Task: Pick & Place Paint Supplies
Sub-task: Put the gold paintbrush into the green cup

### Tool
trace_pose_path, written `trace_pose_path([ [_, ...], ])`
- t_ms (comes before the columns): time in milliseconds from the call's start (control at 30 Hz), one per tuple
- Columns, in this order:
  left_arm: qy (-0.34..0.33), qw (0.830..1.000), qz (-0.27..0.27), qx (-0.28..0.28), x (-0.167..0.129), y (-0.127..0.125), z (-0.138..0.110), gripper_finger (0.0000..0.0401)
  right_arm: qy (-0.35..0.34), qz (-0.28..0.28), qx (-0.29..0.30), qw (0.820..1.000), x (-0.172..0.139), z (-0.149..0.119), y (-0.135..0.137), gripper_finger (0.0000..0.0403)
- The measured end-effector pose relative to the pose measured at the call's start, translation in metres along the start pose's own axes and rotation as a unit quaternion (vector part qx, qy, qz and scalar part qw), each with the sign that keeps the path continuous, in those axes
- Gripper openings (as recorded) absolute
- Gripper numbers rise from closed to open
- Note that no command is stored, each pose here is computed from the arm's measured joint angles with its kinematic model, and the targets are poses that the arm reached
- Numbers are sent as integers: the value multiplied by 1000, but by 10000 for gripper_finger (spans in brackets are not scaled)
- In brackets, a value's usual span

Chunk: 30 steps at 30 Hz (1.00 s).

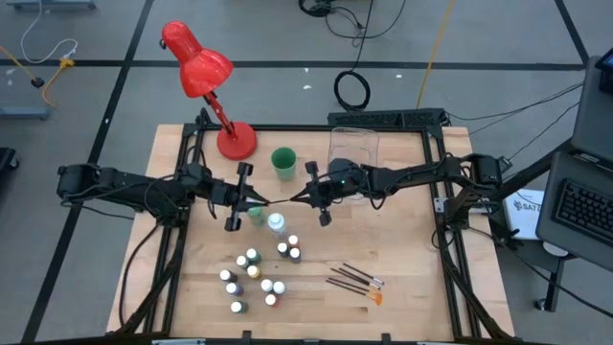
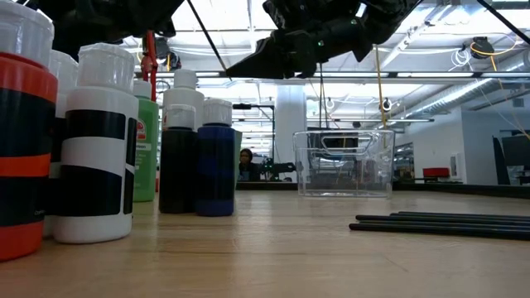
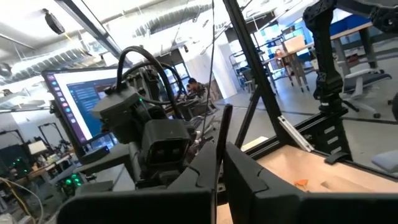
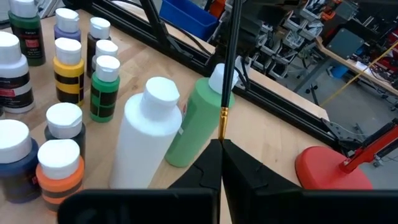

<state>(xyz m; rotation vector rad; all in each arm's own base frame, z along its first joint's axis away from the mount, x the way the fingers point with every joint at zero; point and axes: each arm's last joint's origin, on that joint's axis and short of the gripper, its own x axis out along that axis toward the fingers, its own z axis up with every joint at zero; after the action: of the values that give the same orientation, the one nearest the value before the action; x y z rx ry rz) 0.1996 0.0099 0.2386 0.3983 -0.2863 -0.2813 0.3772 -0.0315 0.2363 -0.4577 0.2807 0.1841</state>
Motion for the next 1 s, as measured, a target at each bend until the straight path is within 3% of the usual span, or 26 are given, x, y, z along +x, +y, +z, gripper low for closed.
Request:
trace_pose_path([
  [167,21,998,60,-4,0,3,-1,3,20,-8,1,1000,0,-3,1,1],
  [300,47,991,128,-14,-3,10,-4,2,73,-61,-10,995,-1,-12,4,18],
  [400,52,987,147,-24,-6,16,-6,1,117,-107,-21,987,-14,-13,8,41],
  [467,58,985,158,-25,-8,20,-8,1,103,-134,-28,985,-25,-7,8,56],
  [567,66,981,177,-33,-12,27,-11,1,95,-128,-33,987,-50,-8,19,71],
  [733,77,974,210,-44,-17,37,-17,0,-16,-125,-33,991,-93,-14,45,70],
  [1000,145,944,289,-67,-5,64,-43,0,-80,-139,-32,986,-139,-57,85,35],
])
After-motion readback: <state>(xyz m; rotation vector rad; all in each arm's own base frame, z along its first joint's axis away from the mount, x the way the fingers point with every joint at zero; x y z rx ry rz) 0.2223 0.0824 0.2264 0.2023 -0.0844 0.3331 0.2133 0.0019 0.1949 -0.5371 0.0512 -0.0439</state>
